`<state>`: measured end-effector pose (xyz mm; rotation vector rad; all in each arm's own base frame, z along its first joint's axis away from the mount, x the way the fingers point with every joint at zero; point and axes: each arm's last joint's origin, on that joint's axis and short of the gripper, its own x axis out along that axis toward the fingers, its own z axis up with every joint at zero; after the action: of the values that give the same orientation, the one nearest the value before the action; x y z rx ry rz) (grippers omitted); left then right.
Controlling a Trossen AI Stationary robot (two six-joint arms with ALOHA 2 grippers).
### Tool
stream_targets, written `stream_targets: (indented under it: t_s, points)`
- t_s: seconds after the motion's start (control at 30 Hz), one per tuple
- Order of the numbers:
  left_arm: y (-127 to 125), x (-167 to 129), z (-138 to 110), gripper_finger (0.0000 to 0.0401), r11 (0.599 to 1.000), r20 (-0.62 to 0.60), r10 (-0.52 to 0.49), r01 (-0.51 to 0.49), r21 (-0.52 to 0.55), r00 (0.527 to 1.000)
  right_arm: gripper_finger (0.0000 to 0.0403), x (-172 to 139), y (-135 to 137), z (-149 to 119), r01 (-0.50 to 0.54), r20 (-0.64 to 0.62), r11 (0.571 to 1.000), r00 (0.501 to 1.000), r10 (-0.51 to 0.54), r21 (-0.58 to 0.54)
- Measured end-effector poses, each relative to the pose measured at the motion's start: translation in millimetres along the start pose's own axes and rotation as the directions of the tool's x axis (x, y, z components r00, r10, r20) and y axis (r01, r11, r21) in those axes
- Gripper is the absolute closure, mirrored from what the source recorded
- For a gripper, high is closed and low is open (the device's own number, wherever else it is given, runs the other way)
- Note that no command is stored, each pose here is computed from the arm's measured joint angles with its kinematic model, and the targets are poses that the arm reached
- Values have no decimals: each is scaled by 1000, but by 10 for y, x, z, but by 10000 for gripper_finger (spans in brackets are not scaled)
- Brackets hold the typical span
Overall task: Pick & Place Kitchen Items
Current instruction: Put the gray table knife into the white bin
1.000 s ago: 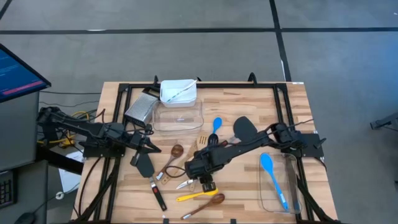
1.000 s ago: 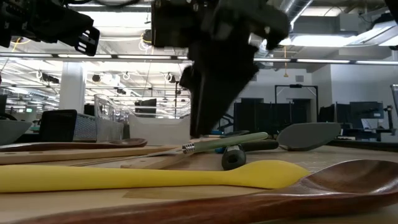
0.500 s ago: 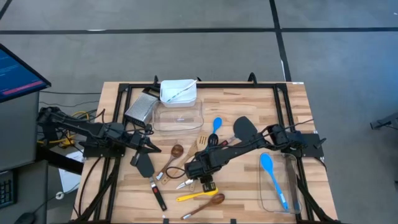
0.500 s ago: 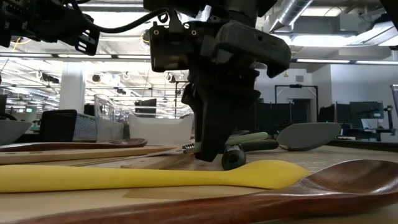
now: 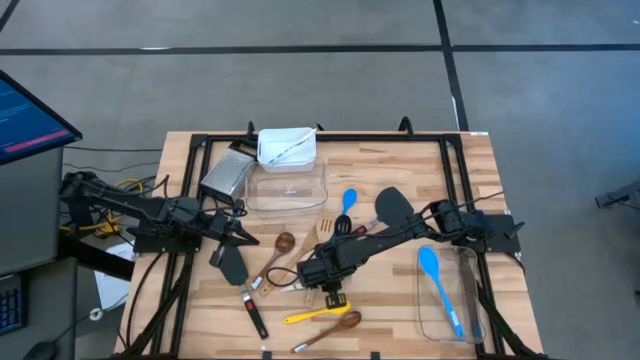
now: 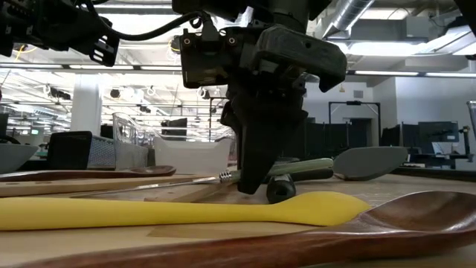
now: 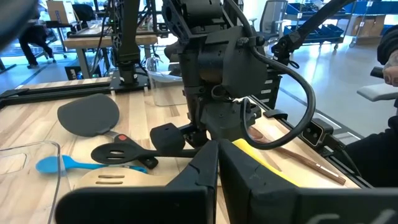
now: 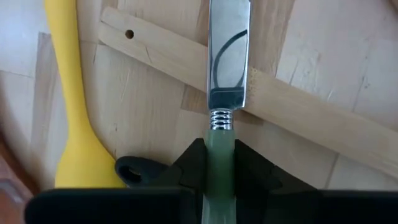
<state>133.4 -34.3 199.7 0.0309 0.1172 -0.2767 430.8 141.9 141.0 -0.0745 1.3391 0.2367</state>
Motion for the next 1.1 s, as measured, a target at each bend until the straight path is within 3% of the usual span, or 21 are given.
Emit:
stream_targets:
  t_s: [0.27, 0.57, 0.83, 1.1]
  points:
    - [0, 0, 0, 398, 1000, 0, 0, 0, 0, 1000, 352, -143, 18, 84, -1, 8, 1000, 1000, 1, -14]
    - [0, 0, 0, 398, 1000, 0, 0, 0, 0, 1000, 352, -600, 19, 220, 4, -33, 998, 999, -6, -56]
    - [0, 0, 0, 398, 1000, 0, 0, 0, 0, 1000, 352, -1219, 50, 279, 24, -20, 997, 999, -26, -79]
    - [0, 0, 2, 398, 1000, 1, 0, 0, 0, 1000, 352, -2093, 34, 74, 219, 151, 976, 964, -219, 16]
